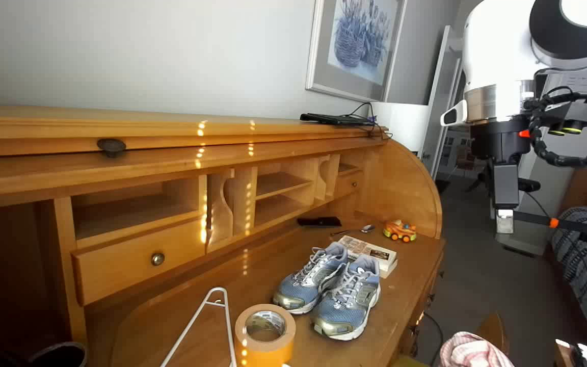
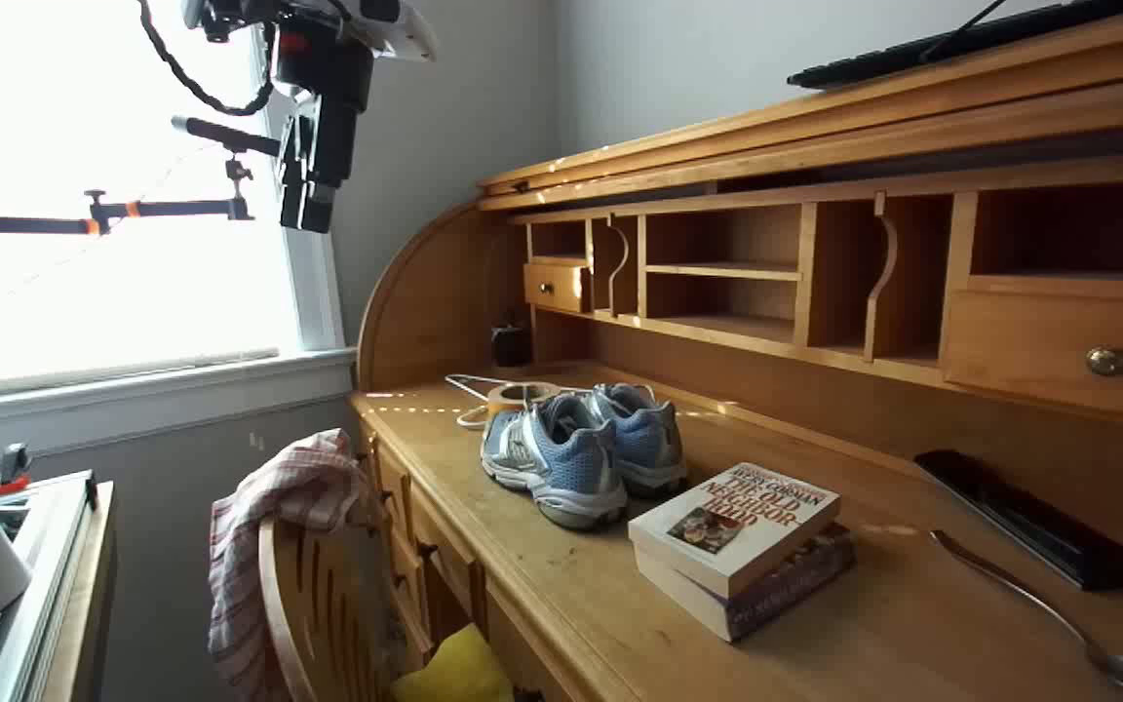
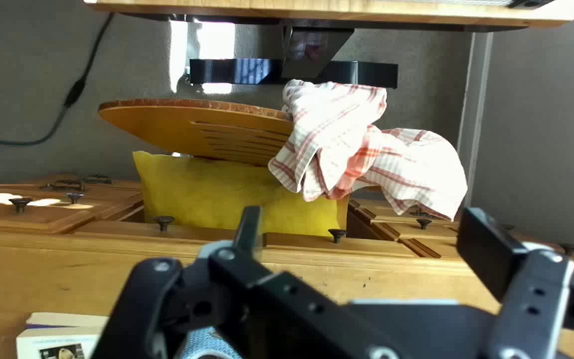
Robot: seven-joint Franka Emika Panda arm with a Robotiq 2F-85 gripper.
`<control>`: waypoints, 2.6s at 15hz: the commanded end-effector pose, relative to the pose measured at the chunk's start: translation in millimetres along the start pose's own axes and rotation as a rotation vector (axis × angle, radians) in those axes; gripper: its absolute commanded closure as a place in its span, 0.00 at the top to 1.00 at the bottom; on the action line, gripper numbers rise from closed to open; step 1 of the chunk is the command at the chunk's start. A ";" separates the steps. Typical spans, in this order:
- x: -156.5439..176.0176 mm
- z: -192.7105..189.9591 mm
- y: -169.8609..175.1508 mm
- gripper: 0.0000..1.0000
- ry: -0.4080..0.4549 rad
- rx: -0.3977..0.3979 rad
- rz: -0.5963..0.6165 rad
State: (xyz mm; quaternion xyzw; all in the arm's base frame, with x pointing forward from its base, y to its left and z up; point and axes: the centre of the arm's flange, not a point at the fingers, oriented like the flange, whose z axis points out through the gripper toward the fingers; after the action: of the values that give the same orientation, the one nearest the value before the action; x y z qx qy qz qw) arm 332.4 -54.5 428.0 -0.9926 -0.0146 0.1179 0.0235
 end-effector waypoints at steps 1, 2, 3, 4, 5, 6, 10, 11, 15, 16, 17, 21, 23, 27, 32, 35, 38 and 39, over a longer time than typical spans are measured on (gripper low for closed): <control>0.0 0.0 0.0 1.00 0.000 0.000 0.000; 0.0 0.0 0.0 1.00 0.000 0.000 0.000; 0.0 0.0 0.0 1.00 0.000 0.000 0.000; 0.0 0.0 0.0 1.00 0.000 0.000 0.000; 0.0 0.0 0.0 1.00 0.000 0.000 0.000; 0.0 0.0 0.0 1.00 0.000 0.000 0.000; 0.0 0.0 0.0 1.00 0.000 0.000 0.000; 0.0 0.0 0.0 1.00 0.000 0.000 0.000; 5.2 -2.5 3.3 1.00 -0.002 0.011 0.026; 14.1 -5.5 9.8 1.00 0.018 0.010 0.065; 21.0 -8.8 15.9 1.00 0.043 0.009 0.105; 49.5 -27.4 49.7 1.00 0.099 0.008 0.204; 63.7 -33.3 65.5 1.00 0.119 0.009 0.215; 94.4 -35.6 91.9 1.00 0.157 -0.022 0.212; 125.5 -21.8 122.8 1.00 0.211 -0.067 0.192; 139.8 -10.8 142.1 1.00 0.227 -0.073 0.168; 149.7 3.0 153.4 1.00 0.227 -0.066 0.146; 153.8 8.4 155.9 1.00 0.222 -0.067 0.138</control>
State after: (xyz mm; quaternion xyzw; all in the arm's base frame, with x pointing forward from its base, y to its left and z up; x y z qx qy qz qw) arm 469.6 -191.6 393.2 -0.9976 0.0657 0.0082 -0.0216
